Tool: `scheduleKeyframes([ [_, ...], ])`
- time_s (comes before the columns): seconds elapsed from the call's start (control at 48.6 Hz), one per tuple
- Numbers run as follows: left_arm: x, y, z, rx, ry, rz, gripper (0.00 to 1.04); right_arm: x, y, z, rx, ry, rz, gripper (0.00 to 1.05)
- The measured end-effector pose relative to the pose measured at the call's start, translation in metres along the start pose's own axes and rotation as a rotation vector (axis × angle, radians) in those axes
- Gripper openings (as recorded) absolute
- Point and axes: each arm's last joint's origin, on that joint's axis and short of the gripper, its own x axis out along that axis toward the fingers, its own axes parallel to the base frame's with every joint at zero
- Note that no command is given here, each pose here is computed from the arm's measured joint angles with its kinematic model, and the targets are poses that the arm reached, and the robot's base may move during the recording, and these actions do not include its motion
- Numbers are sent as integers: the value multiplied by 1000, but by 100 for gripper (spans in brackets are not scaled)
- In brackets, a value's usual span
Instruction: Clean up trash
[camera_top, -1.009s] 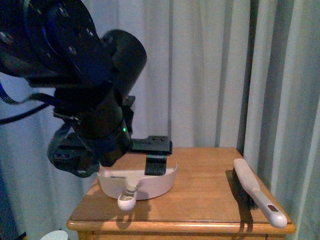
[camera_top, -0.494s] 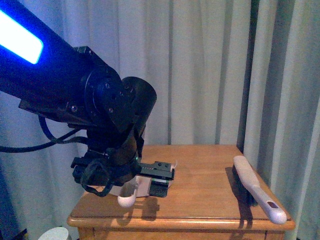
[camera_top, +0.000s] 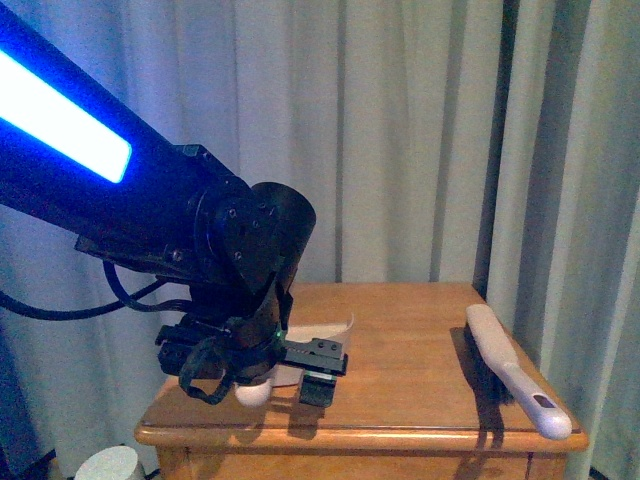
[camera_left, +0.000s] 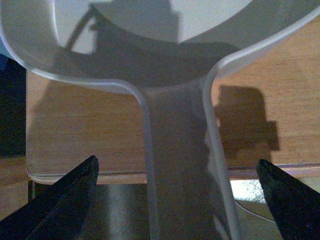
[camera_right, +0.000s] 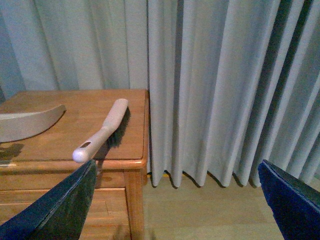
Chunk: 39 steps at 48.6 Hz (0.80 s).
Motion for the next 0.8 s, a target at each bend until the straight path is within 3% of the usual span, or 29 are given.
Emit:
scheduleKeyframes([
  [0.082, 1, 2, 0, 6, -1, 3, 97, 0, 0, 0, 0, 0, 0, 97],
  [0.185, 1, 3, 1, 16, -3, 6, 84, 0, 0, 0, 0, 0, 0, 97],
  [0.432, 1, 3, 0, 30, 0, 2, 41, 0, 0, 0, 0, 0, 0, 97],
  [0.535, 1, 3, -1, 30, -3, 7, 28, 0, 0, 0, 0, 0, 0, 97],
  [0.803, -5, 5, 0, 26, -46, 8, 26, 0, 0, 0, 0, 0, 0, 97],
])
